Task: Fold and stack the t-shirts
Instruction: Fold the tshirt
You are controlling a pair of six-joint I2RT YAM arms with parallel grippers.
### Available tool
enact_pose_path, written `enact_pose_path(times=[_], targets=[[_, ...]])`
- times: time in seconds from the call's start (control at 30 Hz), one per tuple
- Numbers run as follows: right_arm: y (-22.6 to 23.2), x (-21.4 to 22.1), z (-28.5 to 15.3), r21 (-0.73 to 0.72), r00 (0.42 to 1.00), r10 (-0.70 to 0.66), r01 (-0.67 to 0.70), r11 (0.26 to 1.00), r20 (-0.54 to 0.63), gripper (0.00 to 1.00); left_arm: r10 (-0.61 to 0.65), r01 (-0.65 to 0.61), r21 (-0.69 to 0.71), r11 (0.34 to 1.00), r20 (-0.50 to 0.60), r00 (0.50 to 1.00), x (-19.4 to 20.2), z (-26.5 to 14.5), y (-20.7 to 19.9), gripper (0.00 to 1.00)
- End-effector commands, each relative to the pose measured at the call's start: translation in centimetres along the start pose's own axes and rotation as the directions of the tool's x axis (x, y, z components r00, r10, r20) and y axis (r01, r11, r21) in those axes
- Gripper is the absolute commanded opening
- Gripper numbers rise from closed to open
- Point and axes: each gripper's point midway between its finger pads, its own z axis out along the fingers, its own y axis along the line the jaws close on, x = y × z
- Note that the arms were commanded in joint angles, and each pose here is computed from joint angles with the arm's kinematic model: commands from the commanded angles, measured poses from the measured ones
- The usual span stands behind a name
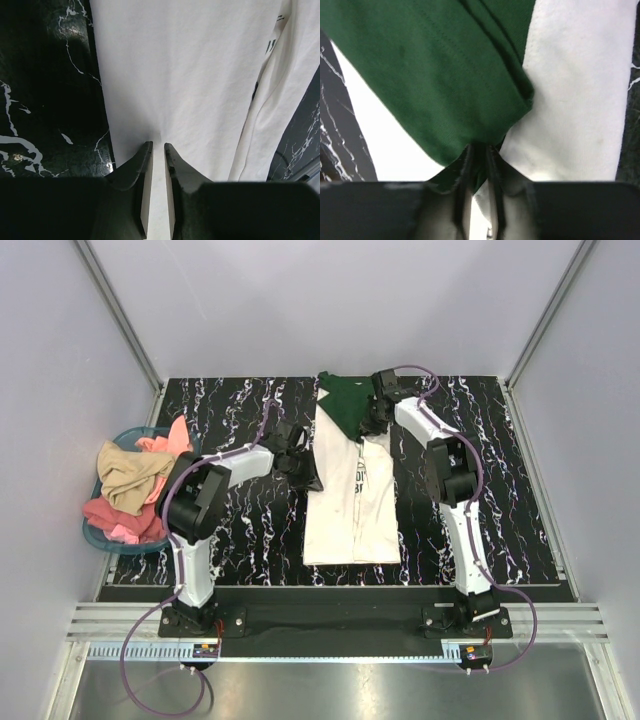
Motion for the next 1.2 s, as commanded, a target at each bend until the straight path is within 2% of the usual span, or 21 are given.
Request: enact_pose_path(times=[0.0, 0.07, 0.1, 0.17, 0.2, 0.23, 0.33, 0.37, 0.43, 0.47, 0.5, 0.53, 0.6, 0.67, 0.83, 1.17], targets=[[3.7, -4.7, -6.7, -0.099, 0.994, -0.025, 0.035, 0.995, 0.102, 0.25, 0.091, -0.095, 0.032, 0.995, 0.099, 0.991, -3.1, -4.6, -3.3, 0.21], [3.4, -4.5, -8.6, -0.087, 0.996, -0.027, 0.034, 0.996, 0.086, 0.27, 0.111, -0.117, 0.050, 0.992, 0.120, 0.987, -3.5, -6.2, -4.4, 0.23], [3.8, -5.3, -11.0, -0.102, 0.993, -0.032, 0.044, 0.994, 0.114, 0.28, 0.116, -0.122, 0.058, 0.991, 0.109, 0.987, -3.1, -6.9, -4.6, 0.24], [2.4, -3.1, -12.0, -0.075, 0.997, -0.032, 0.037, 0.997, 0.069, 0.30, 0.140, -0.150, 0.077, 0.986, 0.125, 0.982, -2.4, -8.7, -5.2, 0.26], [2.7, -3.3, -14.9, -0.087, 0.994, -0.033, 0.042, 0.995, 0.101, 0.31, 0.148, -0.160, 0.093, 0.983, 0.123, 0.981, -1.8, -9.3, -5.4, 0.26], [0.7, -0.3, -14.4, -0.042, 0.999, -0.018, 0.020, 0.999, 0.036, 0.33, 0.158, -0.174, 0.107, 0.979, 0.141, 0.977, -1.3, -10.6, -5.7, 0.27], [-0.4, 3.6, -18.4, -0.058, 1.000, 0.025, -0.025, 0.998, -0.005, 0.35, 0.171, -0.184, 0.140, 0.973, 0.100, 0.980, 2.4, -11.5, -5.1, 0.27], [-3.1, 8.0, -17.6, 0.003, 0.993, 0.060, -0.060, 0.998, -0.100, 0.37, 0.159, -0.164, 0.124, 0.979, 0.052, 0.986, 4.6, -10.9, -3.6, 0.26], [-4.1, 11.1, -20.2, -0.006, 0.988, 0.105, -0.106, 0.994, -0.114, 0.38, 0.179, -0.183, 0.132, 0.974, 0.043, 0.983, 7.0, -11.5, -3.4, 0.27], [-6.7, 15.7, -19.7, 0.060, 0.968, 0.162, -0.153, 0.986, -0.194, 0.40, 0.176, -0.174, 0.106, 0.979, -0.007, 0.984, 9.5, -10.9, -2.0, 0.28], [-6.8, 16.7, -21.6, 0.030, 0.970, 0.172, -0.170, 0.985, -0.172, 0.40, 0.168, -0.169, 0.103, 0.980, 0.012, 0.986, 10.3, -11.4, -1.9, 0.29], [-8.9, 20.4, -21.3, 0.071, 0.953, 0.204, -0.192, 0.979, -0.222, 0.41, 0.152, -0.149, 0.085, 0.985, -0.025, 0.988, 12.4, -10.8, -0.5, 0.29], [-9.3, 22.3, -22.8, 0.033, 0.952, 0.232, -0.230, 0.973, -0.201, 0.43, 0.165, -0.162, 0.119, 0.980, -0.016, 0.986, 13.9, -10.9, -1.1, 0.31], [-11.1, 25.3, -22.9, 0.066, 0.940, 0.254, -0.245, 0.967, -0.229, 0.45, 0.143, -0.137, 0.117, 0.984, -0.042, 0.989, 15.6, -10.5, -0.5, 0.32], [-12.1, 28.7, -23.1, 0.068, 0.923, 0.269, -0.260, 0.963, -0.276, 0.47, 0.129, -0.121, 0.100, 0.988, -0.079, 0.988, 18.2, -9.2, 0.1, 0.34], [-11.4, 29.3, -22.1, 0.065, 0.931, 0.206, -0.196, 0.978, -0.301, 0.45, 0.091, -0.085, 0.061, 0.994, -0.093, 0.992, 19.5, -7.9, 1.8, 0.36]])
